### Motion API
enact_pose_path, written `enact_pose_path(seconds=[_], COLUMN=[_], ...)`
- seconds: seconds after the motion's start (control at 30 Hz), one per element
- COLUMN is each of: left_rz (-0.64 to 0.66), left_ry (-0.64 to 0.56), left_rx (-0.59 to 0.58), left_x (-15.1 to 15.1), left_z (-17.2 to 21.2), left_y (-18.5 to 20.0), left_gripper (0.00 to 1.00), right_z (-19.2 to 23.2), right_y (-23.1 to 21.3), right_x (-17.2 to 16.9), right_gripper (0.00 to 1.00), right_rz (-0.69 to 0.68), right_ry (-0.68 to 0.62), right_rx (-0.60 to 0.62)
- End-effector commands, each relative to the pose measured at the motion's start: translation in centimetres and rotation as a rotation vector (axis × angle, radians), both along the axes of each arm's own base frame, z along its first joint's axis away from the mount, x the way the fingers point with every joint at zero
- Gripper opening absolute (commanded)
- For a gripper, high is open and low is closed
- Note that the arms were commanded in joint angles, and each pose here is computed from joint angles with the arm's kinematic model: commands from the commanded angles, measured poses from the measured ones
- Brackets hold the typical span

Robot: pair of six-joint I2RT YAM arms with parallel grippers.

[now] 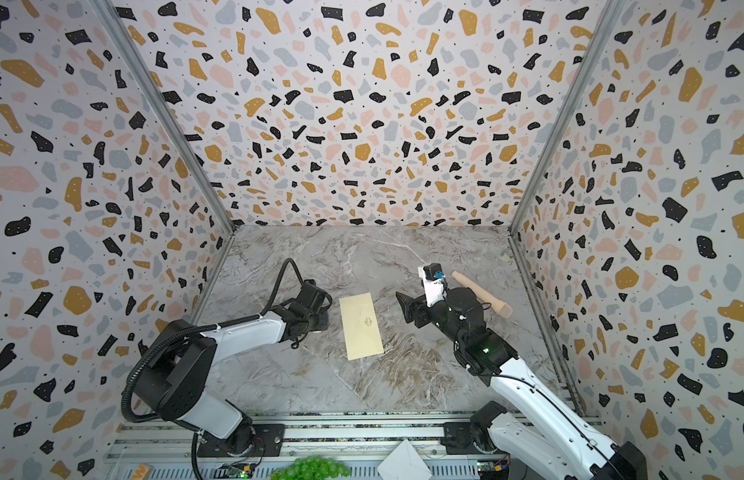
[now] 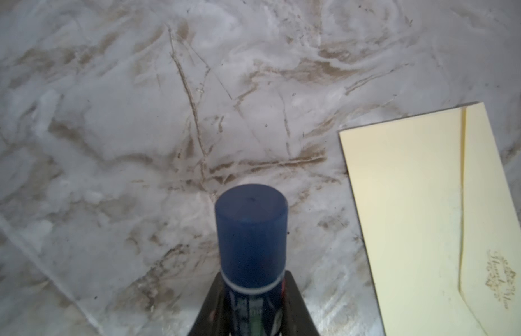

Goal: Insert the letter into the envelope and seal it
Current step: 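Lower the capped glue stick onto the table with the left gripper while right gripper withdraws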

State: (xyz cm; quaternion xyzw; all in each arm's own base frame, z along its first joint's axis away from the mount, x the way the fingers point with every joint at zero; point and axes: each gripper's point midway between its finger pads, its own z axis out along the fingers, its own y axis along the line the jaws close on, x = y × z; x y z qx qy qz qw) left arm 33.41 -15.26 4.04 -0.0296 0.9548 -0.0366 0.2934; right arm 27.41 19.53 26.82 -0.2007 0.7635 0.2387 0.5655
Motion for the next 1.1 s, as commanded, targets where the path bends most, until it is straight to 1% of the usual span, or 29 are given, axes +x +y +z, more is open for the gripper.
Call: enact_pose_path(seconds=[0.0,0.07,0.17,0.23,0.27,0.4,0.43,0.53,0.63,0.67,0.73,0.8,0.83,0.87,0.9,0.97,1.0,1.07], left_rz=[0.021,0.026,0.038,0.040,0.040,0.030,0.028,0.026,0.045,0.056,0.082,0.125,0.156,0.186,0.218,0.316,0.361,0.466], left_ry=[0.007,0.005,-0.005,-0.012,-0.012,-0.003,-0.002,-0.033,-0.131,-0.180,-0.278,-0.396,-0.452,-0.519,-0.576,-0.704,-0.761,-0.846], left_rx=[-0.010,-0.005,0.000,-0.006,-0.010,-0.022,-0.024,-0.041,-0.060,-0.066,-0.047,0.006,0.031,0.068,0.102,0.181,0.198,0.280], left_x=[0.6,0.6,0.5,0.6,0.5,0.4,0.4,0.8,1.7,2.1,2.8,3.0,3.0,2.7,2.3,0.9,0.2,-1.6], left_z=[-0.3,-0.3,-0.2,-0.1,-0.1,-0.4,-0.5,0.6,3.7,5.3,8.2,11.5,12.8,14.2,15.2,17.2,18.0,18.8], left_y=[-0.1,0.0,0.3,0.3,0.3,0.0,-0.1,-0.2,0.0,0.2,1.1,2.8,3.8,5.1,6.3,9.4,10.5,13.3], left_gripper=[0.04,0.14,0.27,0.40,0.43,0.45,0.48,0.50,0.59,0.60,0.65,0.66,0.66,0.69,0.73,0.85,0.89,0.97], right_z=[0.7,0.3,-0.3,-0.5,-0.6,-0.7,-0.8,-0.8,-0.6,-0.5,-0.5,-0.9,-1.1,-1.5,-1.9,-3.3,-4.0,-5.8], right_y=[0.0,-0.2,-0.5,-0.6,-0.7,-0.9,-1.0,-1.3,-2.2,-2.7,-3.9,-5.9,-6.9,-8.3,-9.7,-12.8,-14.0,-16.7], right_x=[-0.2,-0.1,0.2,0.3,0.4,0.7,0.7,1.0,1.6,1.9,2.6,3.6,4.0,4.5,4.9,5.5,5.7,5.8], right_gripper=[0.81,0.81,0.81,0.81,0.81,0.81,0.81,0.81,0.82,0.82,0.83,0.90,0.91,0.93,0.95,0.97,0.97,0.97], right_rz=[0.014,0.010,-0.001,-0.005,-0.005,-0.011,-0.013,-0.025,-0.060,-0.080,-0.137,-0.228,-0.277,-0.342,-0.404,-0.535,-0.582,-0.681], right_ry=[-0.013,-0.006,0.004,0.010,0.010,0.014,0.016,0.011,-0.004,-0.012,-0.029,-0.046,-0.057,-0.059,-0.064,-0.066,-0.068,-0.065], right_rx=[0.036,0.033,0.026,0.023,0.022,0.019,0.018,0.016,0.023,0.028,0.034,0.034,0.031,0.024,0.021,0.011,0.005,0.003])
